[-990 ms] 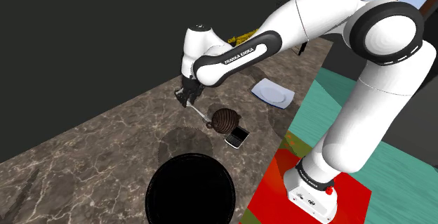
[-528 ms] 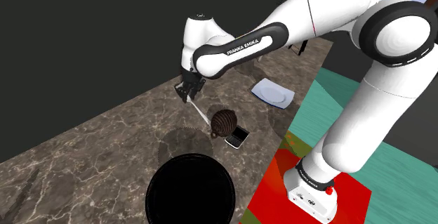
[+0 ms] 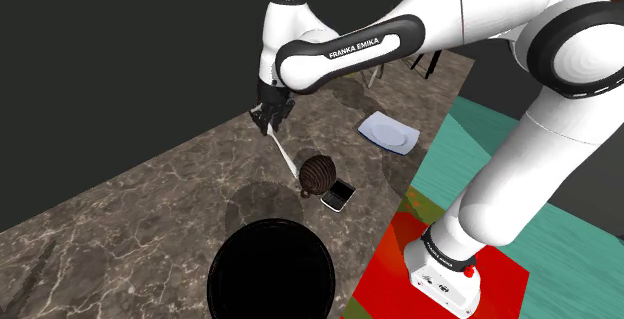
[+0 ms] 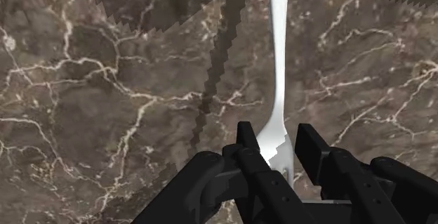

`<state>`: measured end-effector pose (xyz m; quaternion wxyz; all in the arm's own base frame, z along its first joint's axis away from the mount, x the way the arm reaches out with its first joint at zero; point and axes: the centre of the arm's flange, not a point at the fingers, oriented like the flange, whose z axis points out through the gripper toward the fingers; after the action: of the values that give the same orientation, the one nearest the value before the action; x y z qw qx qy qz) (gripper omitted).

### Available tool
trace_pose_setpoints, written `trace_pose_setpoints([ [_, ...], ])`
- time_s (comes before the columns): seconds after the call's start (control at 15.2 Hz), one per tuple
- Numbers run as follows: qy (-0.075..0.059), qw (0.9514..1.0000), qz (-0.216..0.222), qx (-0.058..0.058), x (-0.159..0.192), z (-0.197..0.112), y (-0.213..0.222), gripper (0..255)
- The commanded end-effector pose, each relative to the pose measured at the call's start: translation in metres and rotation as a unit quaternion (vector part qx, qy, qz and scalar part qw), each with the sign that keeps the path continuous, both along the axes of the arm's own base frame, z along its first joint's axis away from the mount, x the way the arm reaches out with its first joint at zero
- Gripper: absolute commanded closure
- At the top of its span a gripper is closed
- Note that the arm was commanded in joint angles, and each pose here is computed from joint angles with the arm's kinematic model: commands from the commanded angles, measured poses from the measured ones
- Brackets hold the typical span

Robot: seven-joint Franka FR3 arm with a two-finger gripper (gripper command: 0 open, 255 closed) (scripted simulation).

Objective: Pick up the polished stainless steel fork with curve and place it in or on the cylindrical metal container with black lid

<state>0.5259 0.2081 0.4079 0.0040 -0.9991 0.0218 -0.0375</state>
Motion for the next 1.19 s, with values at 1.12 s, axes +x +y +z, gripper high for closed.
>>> trace_pose_setpoints([
  [1.12, 0.0, 1.0, 0.0, 0.0, 0.0, 0.1, 0.001, 255],
])
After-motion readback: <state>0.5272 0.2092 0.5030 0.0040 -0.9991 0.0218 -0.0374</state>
